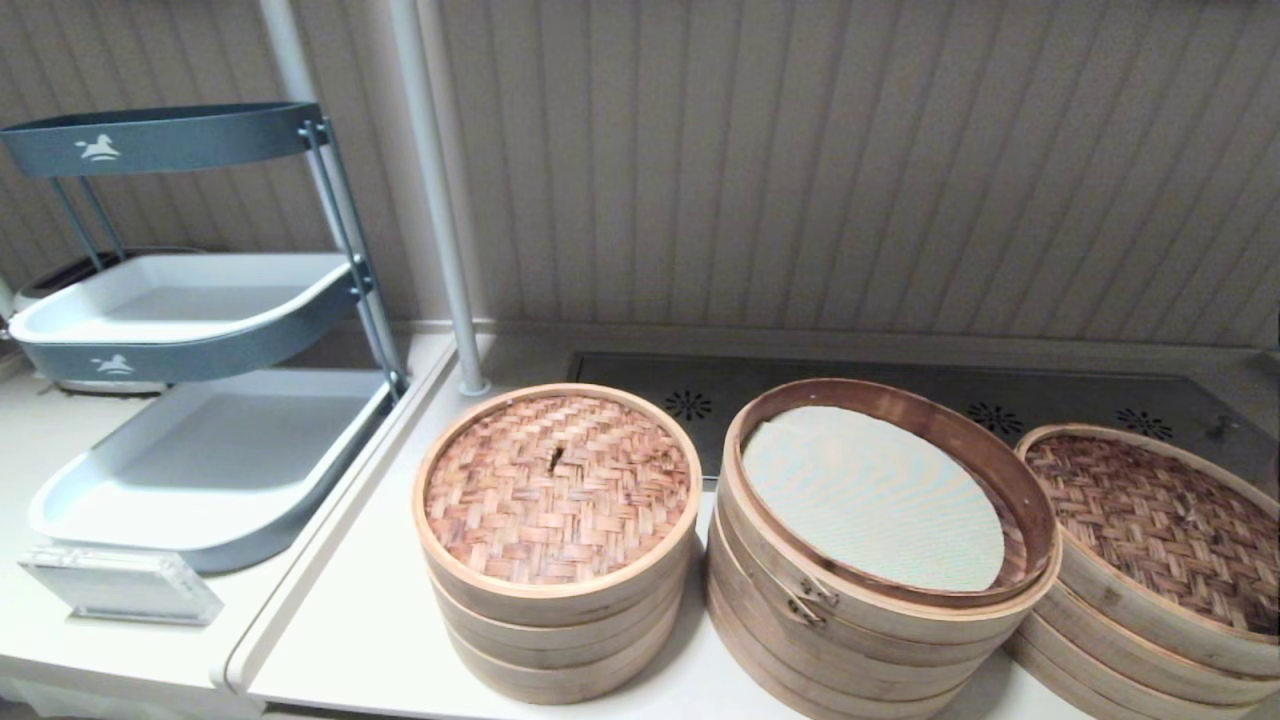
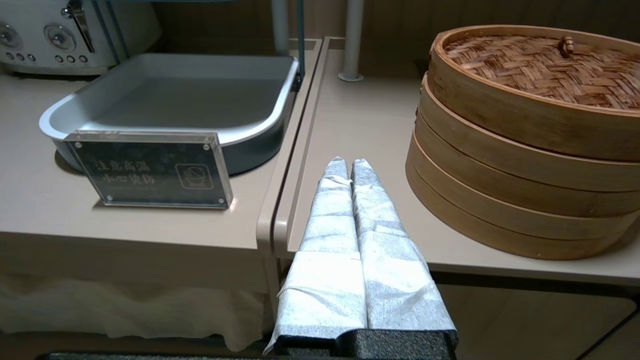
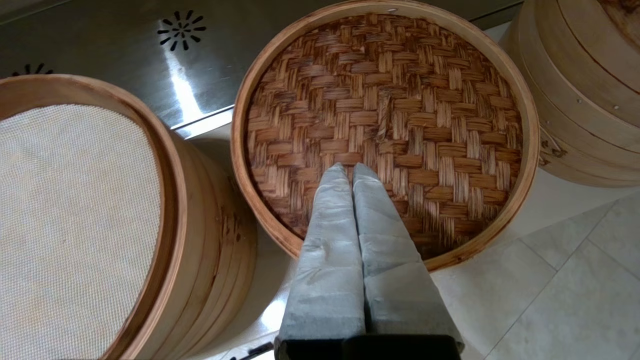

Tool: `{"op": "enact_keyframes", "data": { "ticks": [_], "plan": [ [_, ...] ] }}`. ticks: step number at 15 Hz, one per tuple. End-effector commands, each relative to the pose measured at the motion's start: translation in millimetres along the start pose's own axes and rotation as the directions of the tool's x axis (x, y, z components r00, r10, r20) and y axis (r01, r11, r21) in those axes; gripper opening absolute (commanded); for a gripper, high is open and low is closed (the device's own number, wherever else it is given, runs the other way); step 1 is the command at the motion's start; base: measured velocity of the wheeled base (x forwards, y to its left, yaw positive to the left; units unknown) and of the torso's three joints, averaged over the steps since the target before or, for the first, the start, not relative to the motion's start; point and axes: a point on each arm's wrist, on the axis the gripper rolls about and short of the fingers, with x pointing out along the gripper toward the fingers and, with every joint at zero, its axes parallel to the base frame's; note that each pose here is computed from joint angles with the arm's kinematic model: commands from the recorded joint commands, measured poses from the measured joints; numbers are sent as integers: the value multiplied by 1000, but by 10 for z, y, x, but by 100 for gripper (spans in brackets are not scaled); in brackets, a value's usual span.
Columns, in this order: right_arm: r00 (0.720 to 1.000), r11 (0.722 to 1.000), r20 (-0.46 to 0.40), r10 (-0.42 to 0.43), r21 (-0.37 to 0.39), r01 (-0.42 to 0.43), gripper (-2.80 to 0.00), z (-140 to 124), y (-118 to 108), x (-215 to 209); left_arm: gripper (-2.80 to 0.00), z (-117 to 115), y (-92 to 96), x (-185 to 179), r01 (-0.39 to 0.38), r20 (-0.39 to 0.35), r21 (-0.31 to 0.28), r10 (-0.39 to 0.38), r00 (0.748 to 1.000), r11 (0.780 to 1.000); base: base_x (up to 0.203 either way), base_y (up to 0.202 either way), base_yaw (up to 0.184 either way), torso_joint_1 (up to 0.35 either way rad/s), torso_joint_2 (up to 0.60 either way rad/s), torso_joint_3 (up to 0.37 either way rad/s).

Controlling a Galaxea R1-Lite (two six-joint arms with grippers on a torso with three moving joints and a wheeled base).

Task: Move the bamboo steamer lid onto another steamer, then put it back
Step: Pick up the steamer

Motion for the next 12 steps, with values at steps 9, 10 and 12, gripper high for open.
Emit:
{"op": "enact_keyframes", "data": {
  "ticks": [9,10,12],
  "plan": [
    [989,994,-112,-93,55,99,0,-26,-186,599,-280,-69,0,14,1,-22,0,-1,1000,1000,0,0,0,0,0,0],
    [986,993,-136,-97,60,106,0,-88,-206,683,-280,-69,-1,14,-1,-23,0,1,1000,1000,0,0,0,0,0,0],
    [987,989,-111,-117,74,125,0,-182,-280,833,-280,-69,0,14,1,-22,0,-1,1000,1000,0,0,0,0,0,0]
  ]
}}
